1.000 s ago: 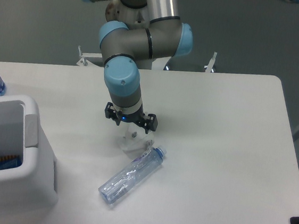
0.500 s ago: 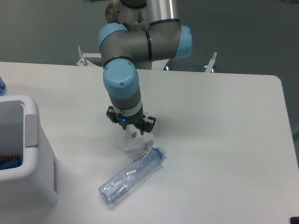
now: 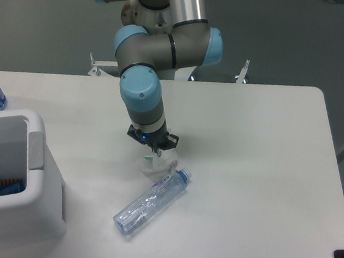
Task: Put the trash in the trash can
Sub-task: 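Lift the tissue and carry it over the white trash bin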
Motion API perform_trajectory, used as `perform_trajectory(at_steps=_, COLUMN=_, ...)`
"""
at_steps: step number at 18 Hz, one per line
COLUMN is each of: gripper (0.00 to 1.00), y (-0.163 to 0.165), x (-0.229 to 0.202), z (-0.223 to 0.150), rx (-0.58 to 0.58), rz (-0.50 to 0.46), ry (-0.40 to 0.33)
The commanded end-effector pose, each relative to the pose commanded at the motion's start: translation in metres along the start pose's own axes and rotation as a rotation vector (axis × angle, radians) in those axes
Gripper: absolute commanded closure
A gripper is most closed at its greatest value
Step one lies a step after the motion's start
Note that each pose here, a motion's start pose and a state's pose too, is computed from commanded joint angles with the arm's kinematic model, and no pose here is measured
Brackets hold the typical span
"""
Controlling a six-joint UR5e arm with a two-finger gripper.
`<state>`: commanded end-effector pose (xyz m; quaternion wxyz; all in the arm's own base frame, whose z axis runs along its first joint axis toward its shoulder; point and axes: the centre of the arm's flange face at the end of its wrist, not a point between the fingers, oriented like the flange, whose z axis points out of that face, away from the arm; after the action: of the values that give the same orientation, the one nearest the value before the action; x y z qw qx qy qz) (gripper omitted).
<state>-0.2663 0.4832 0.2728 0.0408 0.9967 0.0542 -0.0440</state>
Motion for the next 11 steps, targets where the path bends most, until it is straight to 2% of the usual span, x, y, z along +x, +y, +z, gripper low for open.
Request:
perform_trajectory(at_steps=3, gripper=1.00, y=0.017, x=-0.005, z=-0.041, rx=0.046, rz=0.030, ry=-0.014)
perform_trajectory(at_steps=5, gripper=1.00, y=0.031, x=-0.010, z=-0.074, rx=0.153, rz=0.020, ry=0.031)
perform_trajectory(at_steps=11, gripper=1.00, y=0.064, x=-0.033, z=-0.172, rx=0.507, rz=-0.112, ry=0.144)
